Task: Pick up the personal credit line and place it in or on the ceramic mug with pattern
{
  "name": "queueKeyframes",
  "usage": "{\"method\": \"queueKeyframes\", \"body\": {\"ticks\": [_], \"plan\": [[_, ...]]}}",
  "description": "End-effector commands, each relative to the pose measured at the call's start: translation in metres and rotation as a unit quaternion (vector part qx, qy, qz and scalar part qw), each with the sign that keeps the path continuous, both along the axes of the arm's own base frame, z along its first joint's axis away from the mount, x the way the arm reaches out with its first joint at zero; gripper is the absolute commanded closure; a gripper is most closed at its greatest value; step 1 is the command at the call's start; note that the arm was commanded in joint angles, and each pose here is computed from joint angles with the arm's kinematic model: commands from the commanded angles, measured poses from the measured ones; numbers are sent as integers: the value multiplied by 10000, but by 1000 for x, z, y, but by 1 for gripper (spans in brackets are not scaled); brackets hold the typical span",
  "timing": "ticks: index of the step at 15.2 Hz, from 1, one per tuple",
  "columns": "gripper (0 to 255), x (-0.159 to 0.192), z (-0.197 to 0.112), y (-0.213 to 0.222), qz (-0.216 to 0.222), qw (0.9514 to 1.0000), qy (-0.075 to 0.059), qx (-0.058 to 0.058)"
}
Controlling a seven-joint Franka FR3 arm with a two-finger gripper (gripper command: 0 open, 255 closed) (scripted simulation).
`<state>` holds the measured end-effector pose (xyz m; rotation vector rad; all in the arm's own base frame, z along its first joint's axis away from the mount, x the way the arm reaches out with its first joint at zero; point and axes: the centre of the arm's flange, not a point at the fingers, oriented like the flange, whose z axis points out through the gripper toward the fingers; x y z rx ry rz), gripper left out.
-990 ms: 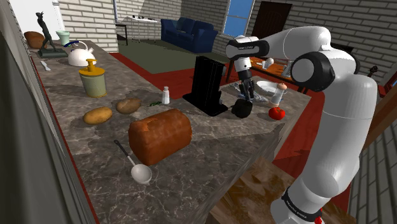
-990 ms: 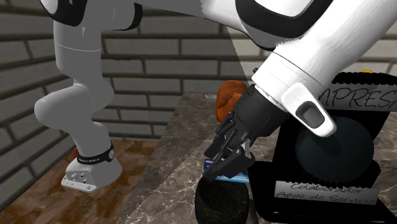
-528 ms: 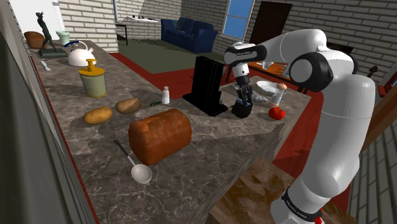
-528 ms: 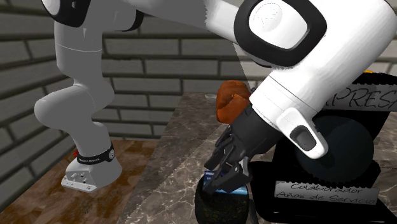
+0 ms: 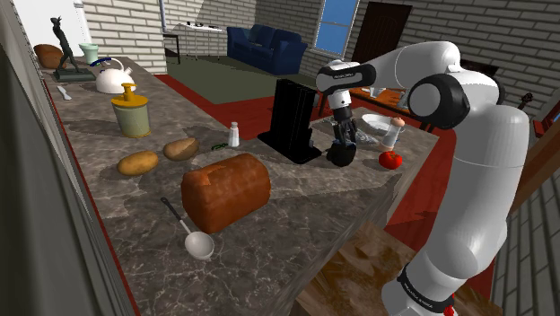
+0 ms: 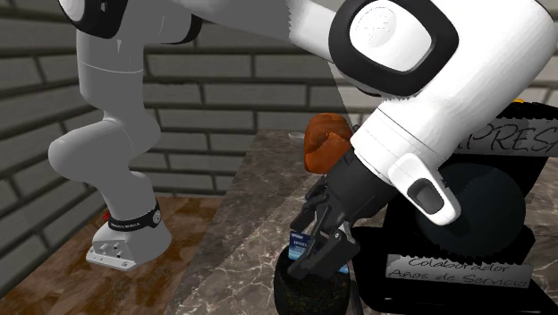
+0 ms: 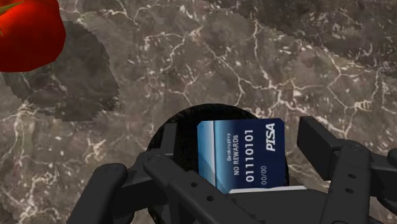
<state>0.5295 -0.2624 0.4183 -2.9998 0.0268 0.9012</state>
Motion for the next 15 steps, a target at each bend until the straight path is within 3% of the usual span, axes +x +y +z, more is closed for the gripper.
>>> {"method": "queueKeyframes", "body": {"ticks": [1, 4, 8, 15], "plan": [[0, 0, 0, 0, 0, 10000, 0, -1], [0, 0, 0, 0, 0, 10000, 0, 0], [0, 28, 42, -1, 0, 10000, 0, -1], [0, 28, 42, -1, 0, 10000, 0, -1]]}}
